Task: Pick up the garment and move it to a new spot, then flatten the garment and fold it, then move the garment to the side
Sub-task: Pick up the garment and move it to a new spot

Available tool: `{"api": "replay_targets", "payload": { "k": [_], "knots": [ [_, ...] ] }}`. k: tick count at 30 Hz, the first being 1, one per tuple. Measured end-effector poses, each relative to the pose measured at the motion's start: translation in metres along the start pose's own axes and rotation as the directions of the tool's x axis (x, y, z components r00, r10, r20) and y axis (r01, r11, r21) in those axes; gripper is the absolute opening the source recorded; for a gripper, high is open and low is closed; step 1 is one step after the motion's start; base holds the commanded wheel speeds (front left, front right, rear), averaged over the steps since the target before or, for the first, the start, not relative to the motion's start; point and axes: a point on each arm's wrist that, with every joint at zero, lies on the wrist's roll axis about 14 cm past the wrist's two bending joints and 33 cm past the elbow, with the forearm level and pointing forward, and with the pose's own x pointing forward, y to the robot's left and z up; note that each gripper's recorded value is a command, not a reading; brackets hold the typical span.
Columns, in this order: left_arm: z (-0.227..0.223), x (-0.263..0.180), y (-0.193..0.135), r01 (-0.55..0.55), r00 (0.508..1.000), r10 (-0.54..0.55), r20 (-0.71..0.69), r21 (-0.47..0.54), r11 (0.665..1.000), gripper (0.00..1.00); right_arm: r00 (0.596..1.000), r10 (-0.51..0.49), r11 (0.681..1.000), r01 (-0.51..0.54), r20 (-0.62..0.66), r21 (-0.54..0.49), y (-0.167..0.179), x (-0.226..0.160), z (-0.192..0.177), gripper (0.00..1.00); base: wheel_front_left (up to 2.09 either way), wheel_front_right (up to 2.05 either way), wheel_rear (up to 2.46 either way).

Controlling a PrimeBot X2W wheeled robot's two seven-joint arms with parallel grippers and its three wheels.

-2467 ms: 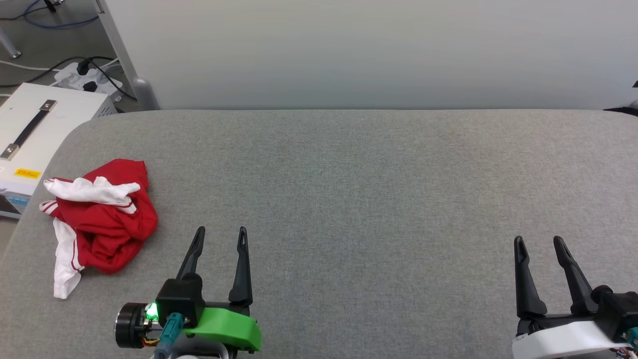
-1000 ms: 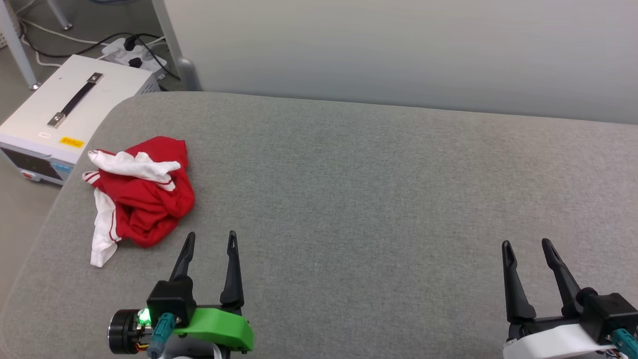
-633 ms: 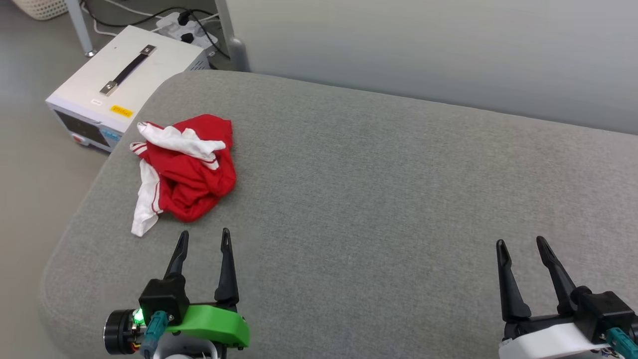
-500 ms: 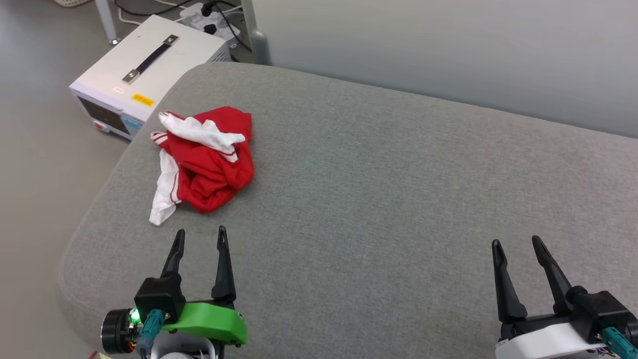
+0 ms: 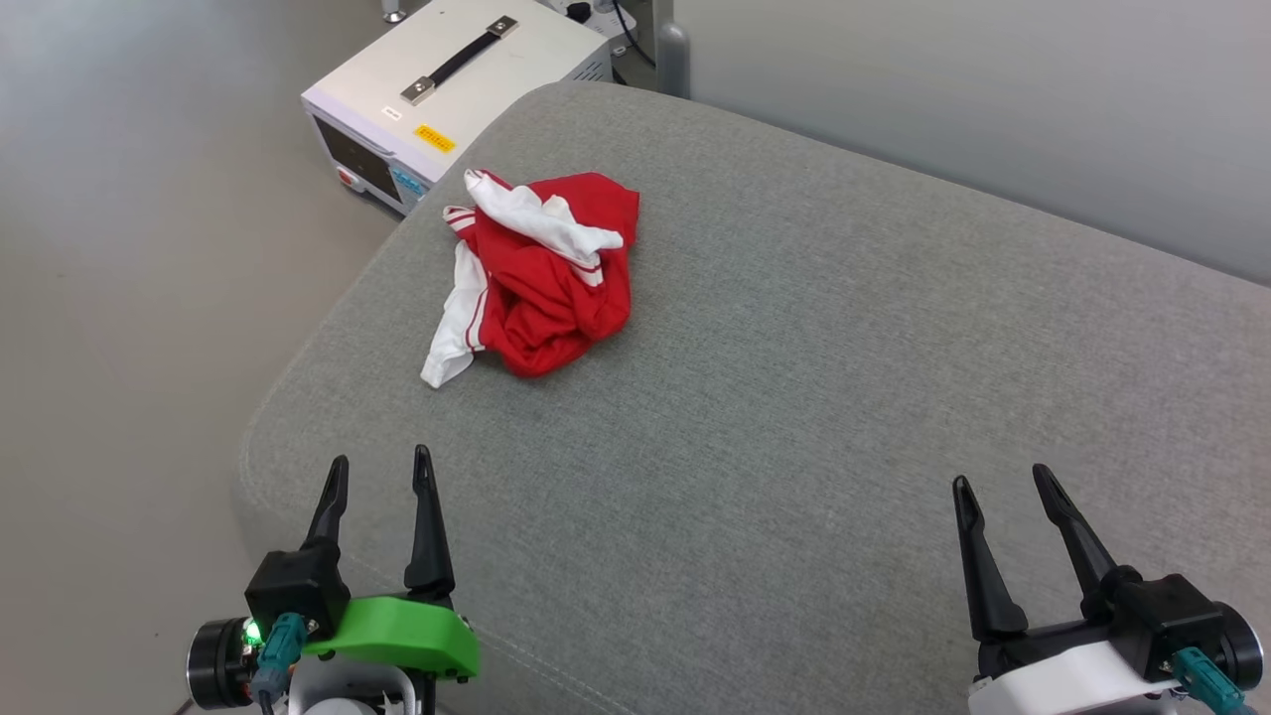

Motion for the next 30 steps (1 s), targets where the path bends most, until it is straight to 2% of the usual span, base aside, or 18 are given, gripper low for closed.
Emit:
{"api": "replay_targets", "payload": {
  "k": [7,15,24,30],
  "knots": [
    [0.002,-0.007,0.021,-0.065,0.998,0.065,0.002,0.000,0.998,1.00,0.999,0.051,0.999,-0.050,-0.007,0.015,0.015,0.009,-0.005,1.00,0.00,0.00,0.00],
    [0.005,0.002,0.025,-0.066,0.998,0.066,0.008,-0.041,0.997,1.00,0.999,0.051,0.999,-0.051,-0.003,0.010,0.014,0.011,-0.005,1.00,0.00,0.00,0.00],
    [0.050,0.072,0.025,0.018,0.989,-0.016,0.148,-0.013,1.000,1.00,1.000,0.019,1.000,-0.018,0.022,-0.024,-0.001,0.017,-0.001,1.00,0.00,0.00,0.00],
    [0.087,0.134,0.022,0.069,0.971,-0.084,0.225,0.072,0.995,1.00,0.999,-0.037,0.999,0.038,0.018,-0.038,-0.023,0.017,-0.006,1.00,0.00,0.00,0.00]
  ]
}}
